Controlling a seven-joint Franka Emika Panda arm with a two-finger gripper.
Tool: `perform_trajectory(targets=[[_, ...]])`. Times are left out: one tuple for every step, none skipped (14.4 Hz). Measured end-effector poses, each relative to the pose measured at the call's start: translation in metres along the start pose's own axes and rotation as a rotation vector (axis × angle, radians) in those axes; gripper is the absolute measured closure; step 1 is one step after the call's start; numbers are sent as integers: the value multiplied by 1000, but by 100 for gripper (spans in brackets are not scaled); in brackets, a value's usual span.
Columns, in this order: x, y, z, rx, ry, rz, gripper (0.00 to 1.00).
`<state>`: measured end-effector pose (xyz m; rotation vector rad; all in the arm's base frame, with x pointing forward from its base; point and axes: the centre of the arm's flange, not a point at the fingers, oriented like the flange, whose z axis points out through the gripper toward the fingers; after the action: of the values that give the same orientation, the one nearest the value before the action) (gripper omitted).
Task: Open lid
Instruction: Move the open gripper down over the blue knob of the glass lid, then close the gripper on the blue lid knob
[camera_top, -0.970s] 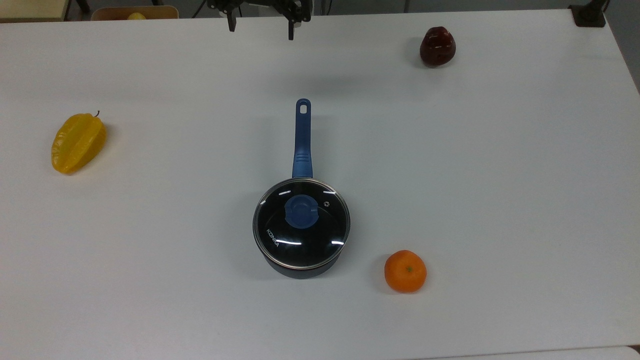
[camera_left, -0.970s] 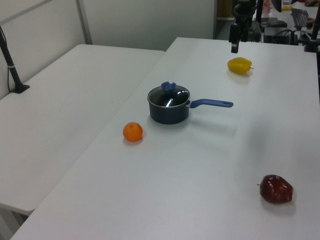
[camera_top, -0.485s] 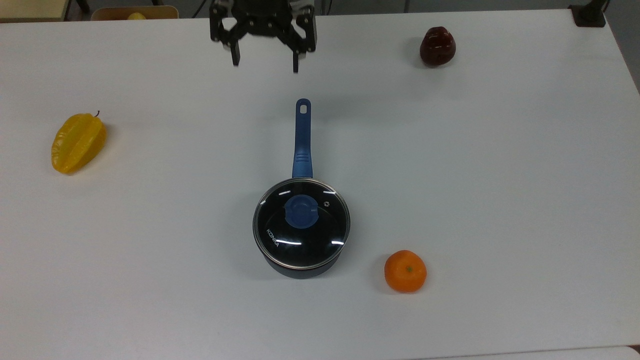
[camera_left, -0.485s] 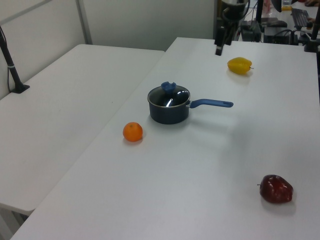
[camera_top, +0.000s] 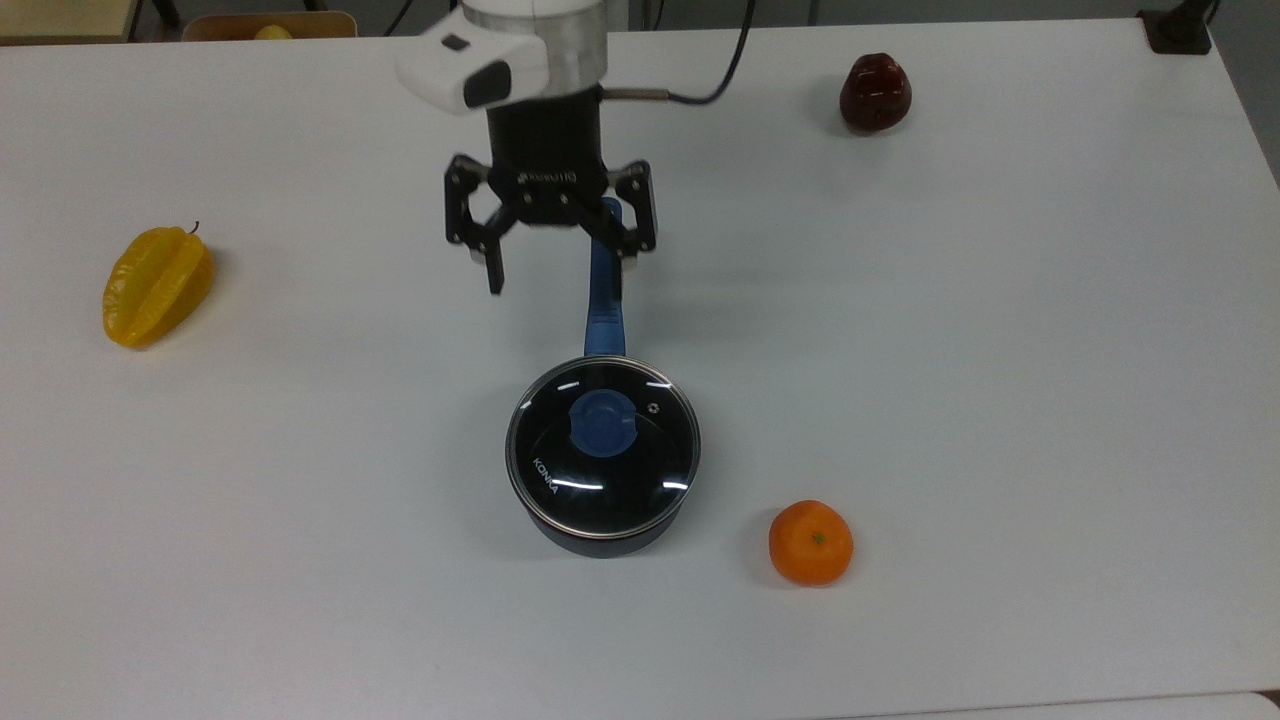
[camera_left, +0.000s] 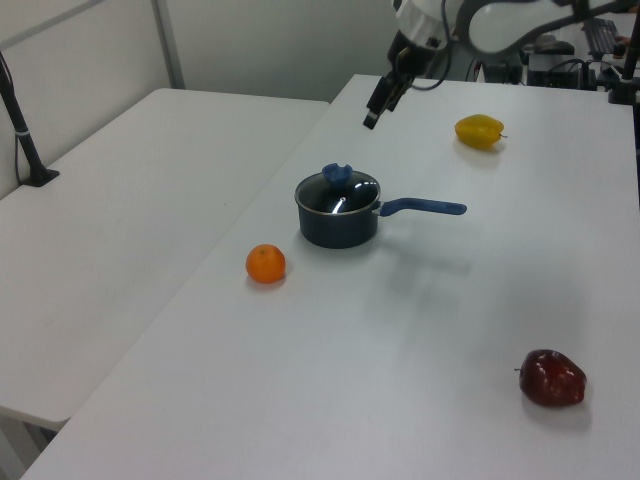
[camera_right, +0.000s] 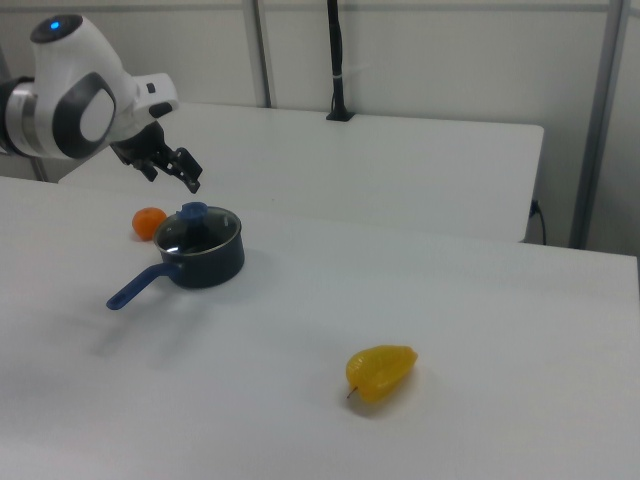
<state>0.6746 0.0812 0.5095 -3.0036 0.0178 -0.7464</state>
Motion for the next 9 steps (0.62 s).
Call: perform_trajectory(targets=[[1,-9,21,9,42,-22,0],[0,-13,30,5,58,-40,0],[0,-15,39,0,74,-57,0],[-1,-16,49,-4,91,-72,0],[-3,-16,59,-6,101,-83,0],[-5,-16,70,-8,105,-93,0],[-8,-17,81,-12,104,-106,0],[-12,-17,96,-20,102,-128,0],[-15,-18,106,-27,100,-146,0]])
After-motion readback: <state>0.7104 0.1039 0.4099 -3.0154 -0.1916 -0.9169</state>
